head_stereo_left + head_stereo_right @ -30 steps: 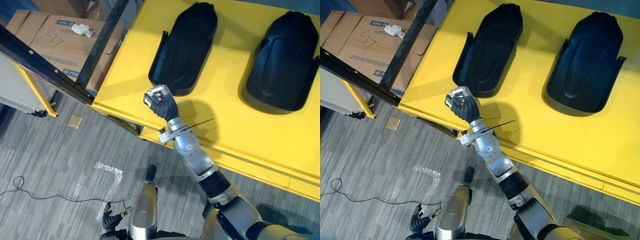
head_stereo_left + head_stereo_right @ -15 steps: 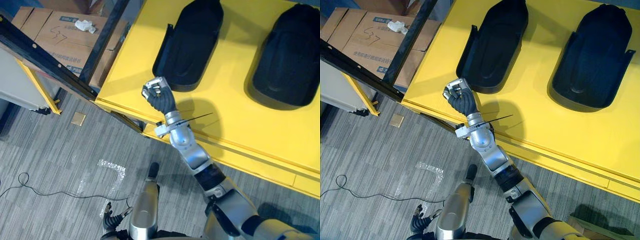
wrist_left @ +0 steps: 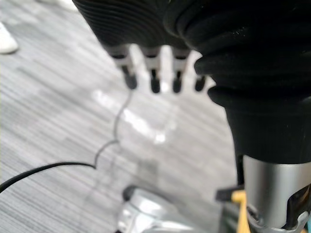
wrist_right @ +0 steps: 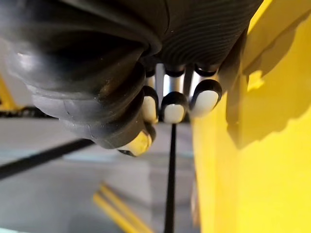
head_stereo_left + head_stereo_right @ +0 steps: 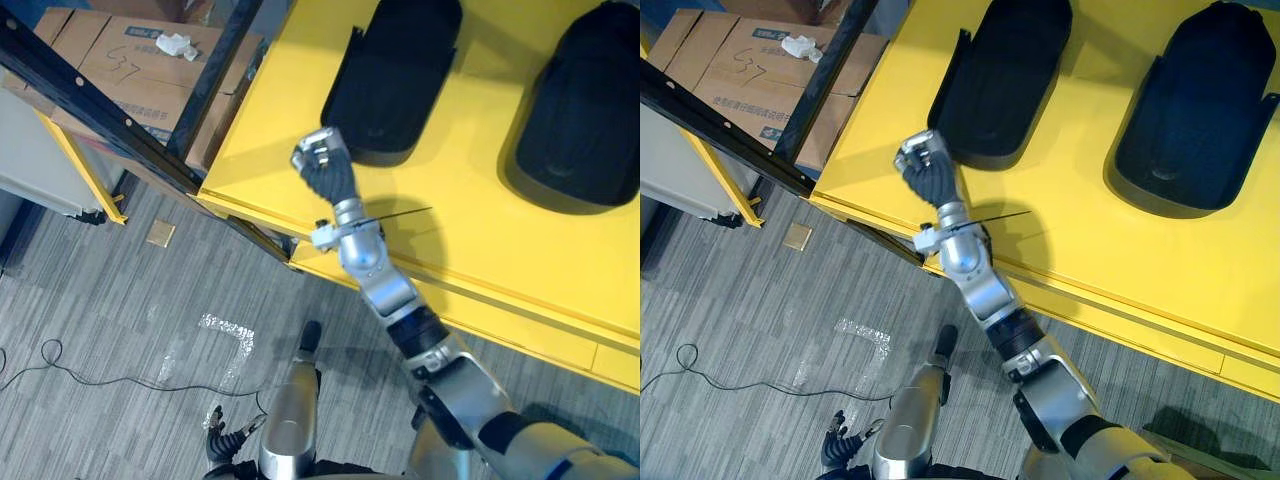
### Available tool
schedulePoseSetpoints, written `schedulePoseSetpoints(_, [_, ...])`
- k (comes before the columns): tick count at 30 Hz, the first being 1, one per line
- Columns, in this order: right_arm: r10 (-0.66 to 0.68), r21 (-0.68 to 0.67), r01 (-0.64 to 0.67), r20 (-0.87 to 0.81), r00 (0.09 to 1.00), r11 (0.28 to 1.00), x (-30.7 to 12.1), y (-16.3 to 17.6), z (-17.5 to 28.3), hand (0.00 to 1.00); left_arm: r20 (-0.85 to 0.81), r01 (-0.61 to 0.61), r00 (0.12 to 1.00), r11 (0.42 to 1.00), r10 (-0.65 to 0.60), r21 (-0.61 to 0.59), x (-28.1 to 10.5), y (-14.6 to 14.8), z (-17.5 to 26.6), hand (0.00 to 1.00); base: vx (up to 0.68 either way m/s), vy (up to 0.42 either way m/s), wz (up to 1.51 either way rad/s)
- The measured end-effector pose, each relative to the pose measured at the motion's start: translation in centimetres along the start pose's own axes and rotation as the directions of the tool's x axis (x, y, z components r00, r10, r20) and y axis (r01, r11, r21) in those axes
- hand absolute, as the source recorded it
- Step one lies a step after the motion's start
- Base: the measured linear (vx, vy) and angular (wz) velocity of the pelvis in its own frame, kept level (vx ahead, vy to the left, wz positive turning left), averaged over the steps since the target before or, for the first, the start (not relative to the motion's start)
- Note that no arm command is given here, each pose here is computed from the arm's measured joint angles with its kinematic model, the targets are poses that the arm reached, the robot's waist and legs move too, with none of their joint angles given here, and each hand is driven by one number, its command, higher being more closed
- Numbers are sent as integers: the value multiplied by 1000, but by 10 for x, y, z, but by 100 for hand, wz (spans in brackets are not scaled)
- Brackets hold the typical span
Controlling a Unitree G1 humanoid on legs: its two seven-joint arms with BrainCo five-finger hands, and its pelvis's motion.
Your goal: Walk over and take plastic housings, then place them on the shelf
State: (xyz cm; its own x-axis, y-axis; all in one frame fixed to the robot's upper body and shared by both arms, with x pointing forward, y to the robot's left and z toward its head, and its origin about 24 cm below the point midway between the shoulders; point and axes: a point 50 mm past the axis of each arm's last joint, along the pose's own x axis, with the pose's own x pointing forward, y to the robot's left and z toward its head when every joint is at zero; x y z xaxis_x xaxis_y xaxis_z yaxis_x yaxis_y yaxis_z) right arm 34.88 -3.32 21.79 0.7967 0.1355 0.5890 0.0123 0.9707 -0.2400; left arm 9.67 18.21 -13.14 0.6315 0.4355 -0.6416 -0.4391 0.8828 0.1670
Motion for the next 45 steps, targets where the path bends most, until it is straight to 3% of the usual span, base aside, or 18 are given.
schedulePoseSetpoints(10, [-36,-19,36,-16,999,999,1,-8,-5,100,8,-2,1000,1000,2,-2,1,0,1,0,4,-10,1])
schedulePoseSetpoints(16, [108,-14,-108,16,994,994,-4,2,-3,100,11,-15,1000,1000,15,-5,2,3,1,0,1,-12,0])
schedulePoseSetpoints(17, [125,-15,-125,25,992,992,-4,3,-2,0,16,-17,1000,1000,17,-3,3,3,1,0,7,-31,-2])
schedulePoseSetpoints(23, [328,-8,-334,222,918,942,-31,31,40,0,37,-42,998,999,43,-8,5,11,5,0,54,-38,-8])
schedulePoseSetpoints(28, [302,-113,-281,438,847,953,-34,22,86,0,55,-55,997,998,56,-16,4,16,7,0,25,-18,-7])
schedulePoseSetpoints(33, [383,-455,-252,220,897,854,-7,7,45,0,85,-125,989,992,124,4,6,25,12,0,-13,-11,-3])
schedulePoseSetpoints(37, [372,-604,-273,42,927,749,8,-13,12,0,121,-179,977,984,175,23,7,30,18,0,-3,-2,1])
schedulePoseSetpoints(43, [336,-700,-321,-122,934,638,23,-32,-7,0,128,-201,972,980,197,16,8,31,24,0,0,0,0])
schedulePoseSetpoints(45, [306,-711,-306,-133,943,633,28,-36,-7,0,124,-205,972,979,201,14,8,31,23,0,0,0,0])
